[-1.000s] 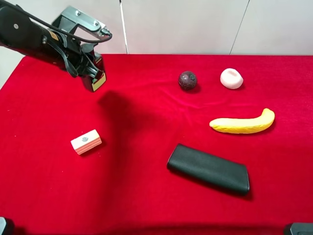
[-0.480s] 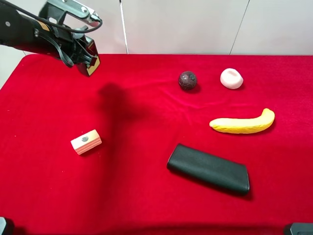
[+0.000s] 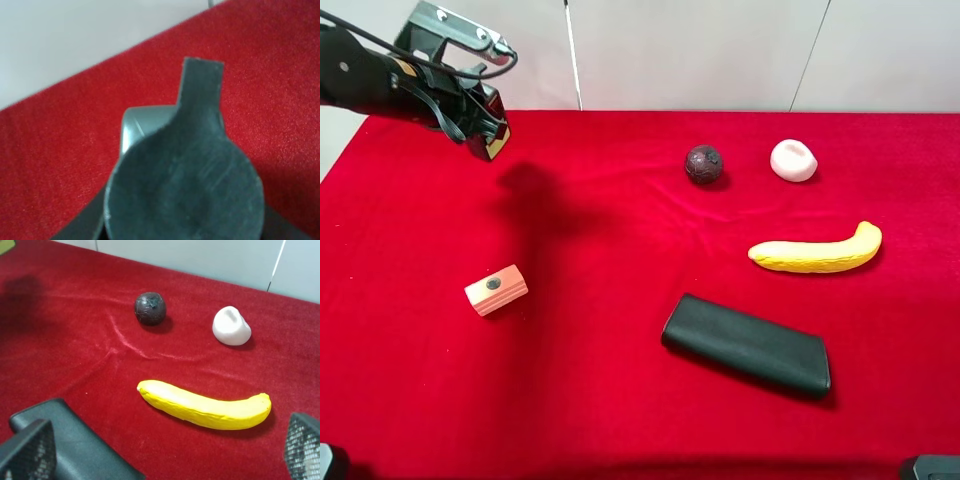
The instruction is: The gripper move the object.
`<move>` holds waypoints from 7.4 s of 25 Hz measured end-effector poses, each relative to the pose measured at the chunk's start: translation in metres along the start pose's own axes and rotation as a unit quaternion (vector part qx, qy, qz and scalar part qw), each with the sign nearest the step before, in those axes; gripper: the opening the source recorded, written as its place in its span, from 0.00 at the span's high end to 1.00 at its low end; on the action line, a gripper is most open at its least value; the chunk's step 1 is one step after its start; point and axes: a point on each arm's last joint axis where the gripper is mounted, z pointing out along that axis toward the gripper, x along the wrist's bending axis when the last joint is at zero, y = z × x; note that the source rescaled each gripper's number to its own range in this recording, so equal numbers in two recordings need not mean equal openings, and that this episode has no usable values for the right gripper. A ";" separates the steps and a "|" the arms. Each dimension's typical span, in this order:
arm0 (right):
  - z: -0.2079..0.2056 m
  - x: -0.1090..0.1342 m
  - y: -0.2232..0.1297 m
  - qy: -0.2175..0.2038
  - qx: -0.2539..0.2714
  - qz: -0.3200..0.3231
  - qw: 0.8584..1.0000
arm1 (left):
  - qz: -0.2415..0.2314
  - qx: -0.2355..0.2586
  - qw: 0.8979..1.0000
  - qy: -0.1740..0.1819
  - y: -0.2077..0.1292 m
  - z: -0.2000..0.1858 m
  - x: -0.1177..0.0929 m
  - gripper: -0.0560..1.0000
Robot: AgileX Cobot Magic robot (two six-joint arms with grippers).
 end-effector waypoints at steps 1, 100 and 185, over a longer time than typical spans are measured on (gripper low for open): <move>0.000 0.000 0.000 0.000 0.000 0.000 1.000 | 0.000 -0.001 1.000 0.001 0.000 0.001 0.000 0.95; 0.000 0.000 0.000 0.000 0.000 0.000 1.000 | 0.002 0.021 1.000 -0.007 -0.007 0.005 -0.002 0.01; 0.000 0.000 0.000 0.000 0.000 0.000 1.000 | -0.077 -0.110 0.990 0.052 -0.123 -0.324 -0.037 0.00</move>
